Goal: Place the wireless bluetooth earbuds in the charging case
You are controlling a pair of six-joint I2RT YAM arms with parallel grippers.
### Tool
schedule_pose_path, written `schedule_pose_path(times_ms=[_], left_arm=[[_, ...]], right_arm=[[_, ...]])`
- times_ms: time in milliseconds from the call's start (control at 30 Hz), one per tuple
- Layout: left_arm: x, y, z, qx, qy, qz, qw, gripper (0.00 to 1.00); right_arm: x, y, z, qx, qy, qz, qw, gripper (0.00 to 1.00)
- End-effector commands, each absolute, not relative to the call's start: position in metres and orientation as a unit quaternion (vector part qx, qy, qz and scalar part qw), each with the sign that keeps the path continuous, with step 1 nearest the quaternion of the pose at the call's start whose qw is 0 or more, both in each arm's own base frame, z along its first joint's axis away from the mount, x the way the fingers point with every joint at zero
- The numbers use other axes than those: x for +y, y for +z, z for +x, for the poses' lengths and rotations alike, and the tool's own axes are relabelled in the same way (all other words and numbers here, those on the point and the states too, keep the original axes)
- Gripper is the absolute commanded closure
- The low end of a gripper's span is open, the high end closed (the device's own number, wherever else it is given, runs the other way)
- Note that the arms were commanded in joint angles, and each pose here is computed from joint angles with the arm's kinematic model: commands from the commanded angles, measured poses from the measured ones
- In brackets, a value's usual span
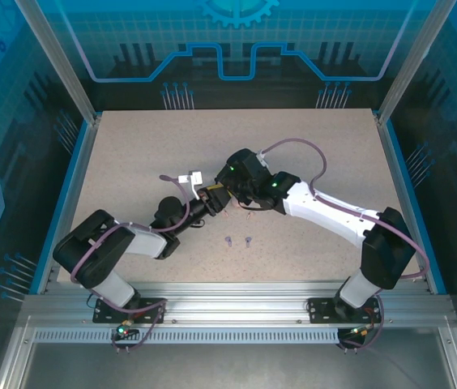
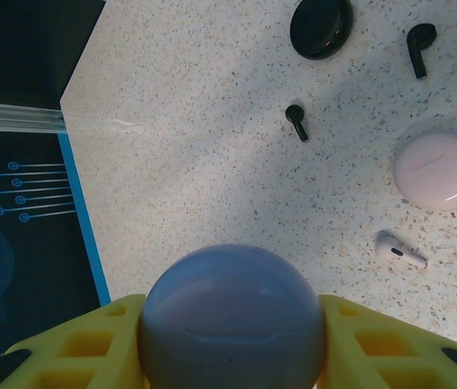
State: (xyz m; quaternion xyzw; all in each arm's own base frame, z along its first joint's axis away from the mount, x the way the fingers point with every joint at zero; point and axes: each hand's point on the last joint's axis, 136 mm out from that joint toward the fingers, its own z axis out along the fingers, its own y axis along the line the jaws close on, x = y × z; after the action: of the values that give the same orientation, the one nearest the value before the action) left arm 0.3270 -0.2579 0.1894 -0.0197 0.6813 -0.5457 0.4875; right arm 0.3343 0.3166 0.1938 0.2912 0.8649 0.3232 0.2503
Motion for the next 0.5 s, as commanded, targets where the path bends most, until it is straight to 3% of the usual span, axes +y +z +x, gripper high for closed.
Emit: schedule_pose_path(times_ms=[0, 467], left_arm=[[-0.255, 0.213, 0.341, 0.652, -0.540, -0.028, 0.532, 0.55], [-0.253, 0.224, 0.347, 0.641, -0.530, -0.041, 0.554, 0.73]], right_arm=[[0.310, 0.194, 0.330, 0.865, 0.322, 0.295, 0.246, 0.60], [0.308, 0.189, 0.327, 0.864, 0.327, 0.298, 0.242, 0.60]])
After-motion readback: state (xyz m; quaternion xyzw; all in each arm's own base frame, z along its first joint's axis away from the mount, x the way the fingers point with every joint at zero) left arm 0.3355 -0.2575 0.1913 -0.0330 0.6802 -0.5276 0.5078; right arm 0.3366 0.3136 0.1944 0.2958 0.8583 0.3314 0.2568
